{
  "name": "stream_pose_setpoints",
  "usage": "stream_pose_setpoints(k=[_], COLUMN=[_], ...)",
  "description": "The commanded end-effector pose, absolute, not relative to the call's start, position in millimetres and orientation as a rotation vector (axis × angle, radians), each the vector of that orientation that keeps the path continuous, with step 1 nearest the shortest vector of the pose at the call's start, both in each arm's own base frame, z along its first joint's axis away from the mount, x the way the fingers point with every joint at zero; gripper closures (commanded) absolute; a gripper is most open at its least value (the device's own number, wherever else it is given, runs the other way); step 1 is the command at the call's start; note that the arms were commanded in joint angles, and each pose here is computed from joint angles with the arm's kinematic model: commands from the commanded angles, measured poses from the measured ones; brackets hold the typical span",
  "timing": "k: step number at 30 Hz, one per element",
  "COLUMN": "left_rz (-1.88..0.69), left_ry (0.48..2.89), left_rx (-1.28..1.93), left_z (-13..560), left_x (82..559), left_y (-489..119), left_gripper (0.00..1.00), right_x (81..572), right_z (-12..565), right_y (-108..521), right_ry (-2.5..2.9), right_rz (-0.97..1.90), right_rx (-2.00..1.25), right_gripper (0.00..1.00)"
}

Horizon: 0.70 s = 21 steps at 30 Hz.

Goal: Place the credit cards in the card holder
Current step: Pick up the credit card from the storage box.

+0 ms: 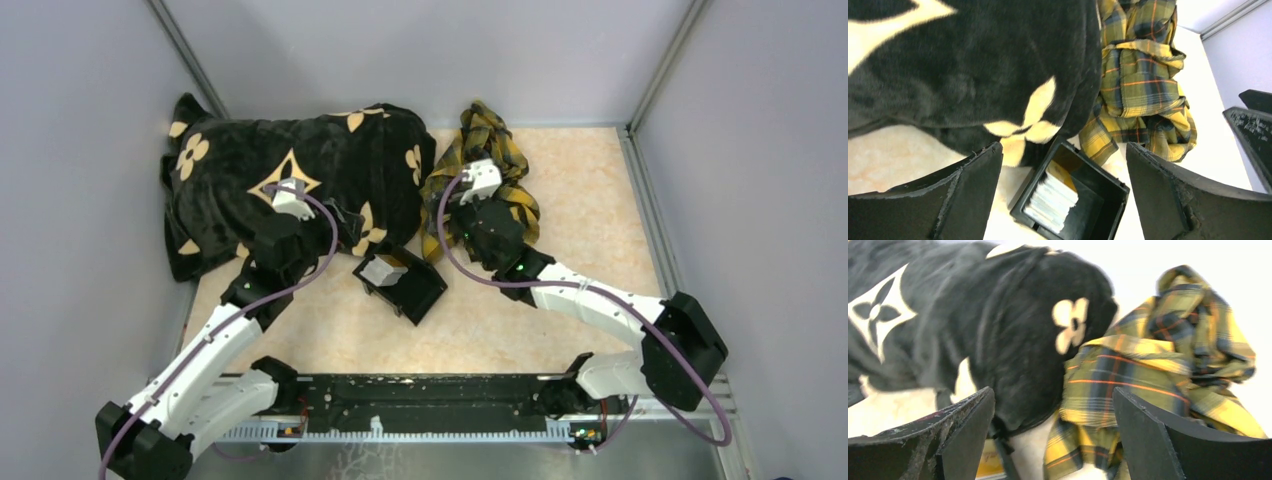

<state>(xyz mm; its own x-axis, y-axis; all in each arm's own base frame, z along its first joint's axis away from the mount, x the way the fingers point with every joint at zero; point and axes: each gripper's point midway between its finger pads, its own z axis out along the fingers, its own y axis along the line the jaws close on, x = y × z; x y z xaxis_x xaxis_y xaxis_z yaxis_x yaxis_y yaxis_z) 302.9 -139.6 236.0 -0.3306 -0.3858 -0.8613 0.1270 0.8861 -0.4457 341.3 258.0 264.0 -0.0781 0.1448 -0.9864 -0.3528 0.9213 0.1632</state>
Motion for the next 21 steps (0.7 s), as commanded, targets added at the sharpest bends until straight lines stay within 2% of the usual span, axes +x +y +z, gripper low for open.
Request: stream_pose_setpoints(k=[1, 5, 12, 21], left_rz=[-0.524, -0.555, -0.593, -0.672], left_ry=[1.921, 1.963, 2.071, 2.097], left_rx=[-0.306, -0.396, -0.535, -0.703], left_z=[210.3, 191.1, 156.0, 129.4], left_x=[287.5, 271.4, 242.5, 216.0], left_y=[-128.8, -123.7, -118.5, -113.9], left_gripper=[0.04, 0.09, 0.08, 0.1], right_x=[315.9, 304.7, 285.3, 271.1], right_z=[268.2, 245.3, 218.2, 186.5], right_y=[308.8, 332.0, 358.9, 387.7], right_ry=[1.586, 1.64, 1.729, 1.825], right_rz=[0.491, 0.488, 0.576, 0.654], right_rx=[-0.416, -0.527, -0.658, -0.796], right_gripper=[0.15, 0.19, 0.2, 0.22])
